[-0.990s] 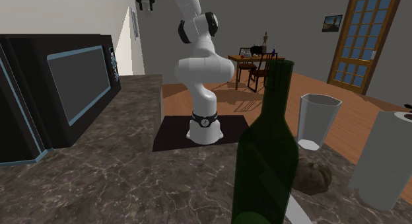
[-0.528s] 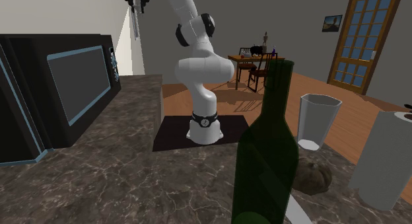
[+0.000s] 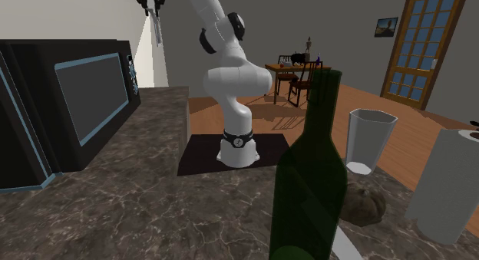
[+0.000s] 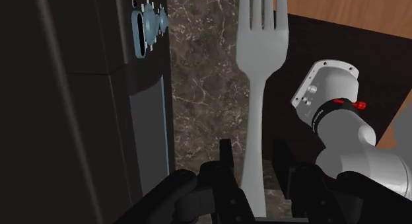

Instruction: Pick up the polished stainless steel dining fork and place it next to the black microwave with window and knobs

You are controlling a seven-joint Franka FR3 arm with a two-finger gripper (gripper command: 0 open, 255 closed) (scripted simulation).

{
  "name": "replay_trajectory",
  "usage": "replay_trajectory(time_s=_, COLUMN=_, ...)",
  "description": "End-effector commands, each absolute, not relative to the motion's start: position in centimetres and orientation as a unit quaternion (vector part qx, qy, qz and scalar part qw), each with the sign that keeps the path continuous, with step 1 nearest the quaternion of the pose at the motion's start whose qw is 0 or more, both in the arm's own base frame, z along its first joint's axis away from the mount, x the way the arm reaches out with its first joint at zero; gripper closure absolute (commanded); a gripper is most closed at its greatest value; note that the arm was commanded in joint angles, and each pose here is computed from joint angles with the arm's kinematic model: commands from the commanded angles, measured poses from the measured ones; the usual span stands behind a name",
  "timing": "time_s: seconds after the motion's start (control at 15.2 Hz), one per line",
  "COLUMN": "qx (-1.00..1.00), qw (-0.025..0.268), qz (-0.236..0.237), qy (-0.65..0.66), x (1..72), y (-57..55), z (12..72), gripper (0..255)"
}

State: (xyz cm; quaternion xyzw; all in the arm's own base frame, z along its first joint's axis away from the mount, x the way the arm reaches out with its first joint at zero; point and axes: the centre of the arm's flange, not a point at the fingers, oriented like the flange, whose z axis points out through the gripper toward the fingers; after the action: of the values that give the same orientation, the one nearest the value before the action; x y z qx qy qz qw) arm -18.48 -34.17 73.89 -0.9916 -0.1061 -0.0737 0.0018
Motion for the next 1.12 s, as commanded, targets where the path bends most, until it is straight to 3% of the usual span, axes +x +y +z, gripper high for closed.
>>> replay_trajectory(time_s=0.0, qx=-0.992, qw=0.002, qz=-0.073, qy=-0.107, x=-20.7, y=-35.8, z=73.6, gripper=255)
replay_trajectory(time_s=0.4, qx=-0.992, qw=0.002, qz=-0.073, qy=-0.107, x=-27.4, y=-40.5, z=73.6, gripper=255)
replay_trajectory(time_s=1.06, qx=-0.992, qw=0.002, qz=-0.073, qy=-0.107, x=-27.4, y=-40.5, z=68.3, gripper=255)
